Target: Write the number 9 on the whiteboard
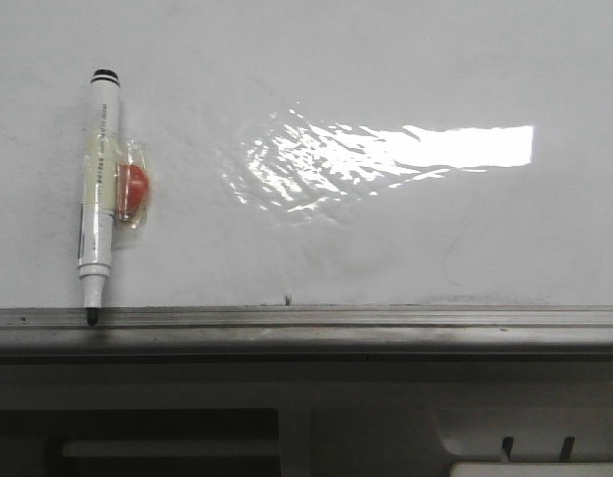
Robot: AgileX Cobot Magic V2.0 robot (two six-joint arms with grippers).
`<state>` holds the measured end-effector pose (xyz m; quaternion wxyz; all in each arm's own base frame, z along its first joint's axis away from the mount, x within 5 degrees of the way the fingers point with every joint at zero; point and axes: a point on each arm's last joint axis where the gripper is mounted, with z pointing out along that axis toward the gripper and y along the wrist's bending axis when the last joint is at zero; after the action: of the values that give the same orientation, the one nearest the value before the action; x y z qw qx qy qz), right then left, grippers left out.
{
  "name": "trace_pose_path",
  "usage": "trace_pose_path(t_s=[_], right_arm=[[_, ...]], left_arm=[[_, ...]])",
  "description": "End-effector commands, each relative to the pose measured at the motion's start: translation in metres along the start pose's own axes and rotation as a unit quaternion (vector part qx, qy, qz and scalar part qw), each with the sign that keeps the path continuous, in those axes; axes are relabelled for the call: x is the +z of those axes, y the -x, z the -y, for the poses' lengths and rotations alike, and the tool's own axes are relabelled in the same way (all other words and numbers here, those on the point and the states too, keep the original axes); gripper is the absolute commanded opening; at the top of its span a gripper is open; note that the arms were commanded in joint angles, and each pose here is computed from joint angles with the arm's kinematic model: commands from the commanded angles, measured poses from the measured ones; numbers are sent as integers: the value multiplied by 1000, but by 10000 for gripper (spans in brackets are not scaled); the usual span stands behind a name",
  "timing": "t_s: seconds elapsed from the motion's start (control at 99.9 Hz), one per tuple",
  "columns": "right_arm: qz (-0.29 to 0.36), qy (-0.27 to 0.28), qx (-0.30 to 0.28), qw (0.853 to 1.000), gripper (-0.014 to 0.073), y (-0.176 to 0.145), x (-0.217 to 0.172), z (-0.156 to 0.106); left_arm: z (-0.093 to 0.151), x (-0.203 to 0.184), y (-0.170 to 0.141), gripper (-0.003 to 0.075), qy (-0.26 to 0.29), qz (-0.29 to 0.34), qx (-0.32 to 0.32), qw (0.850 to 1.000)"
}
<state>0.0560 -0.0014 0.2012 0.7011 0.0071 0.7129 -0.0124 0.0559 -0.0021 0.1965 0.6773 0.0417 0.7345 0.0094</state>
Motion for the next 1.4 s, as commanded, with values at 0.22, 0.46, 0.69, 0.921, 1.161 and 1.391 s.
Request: trace_pose_path(t_s=[0.22, 0.46, 0.69, 0.921, 1.161, 1.391], right_arm=[[42, 3, 29, 999, -69, 18, -4, 0], [-36, 21, 65, 997, -69, 46, -2, -4], [-97, 32, 104, 989, -69, 70, 17, -7], [-121, 24, 103, 987, -69, 67, 32, -6], [-118, 22, 104, 987, -69, 68, 33, -5], [-118, 22, 104, 987, -69, 68, 33, -5]], left_arm=[[0, -4, 17, -20, 0, 143, -36, 989], [-2, -11, 47, -20, -3, 96, -40, 995], [-5, -5, 80, -20, -3, 106, -41, 993], [-4, 9, 79, 46, -4, 80, -41, 996], [-5, 13, 86, 244, -1, 126, -55, 991], [0, 22, 86, 262, -31, 117, -64, 991]])
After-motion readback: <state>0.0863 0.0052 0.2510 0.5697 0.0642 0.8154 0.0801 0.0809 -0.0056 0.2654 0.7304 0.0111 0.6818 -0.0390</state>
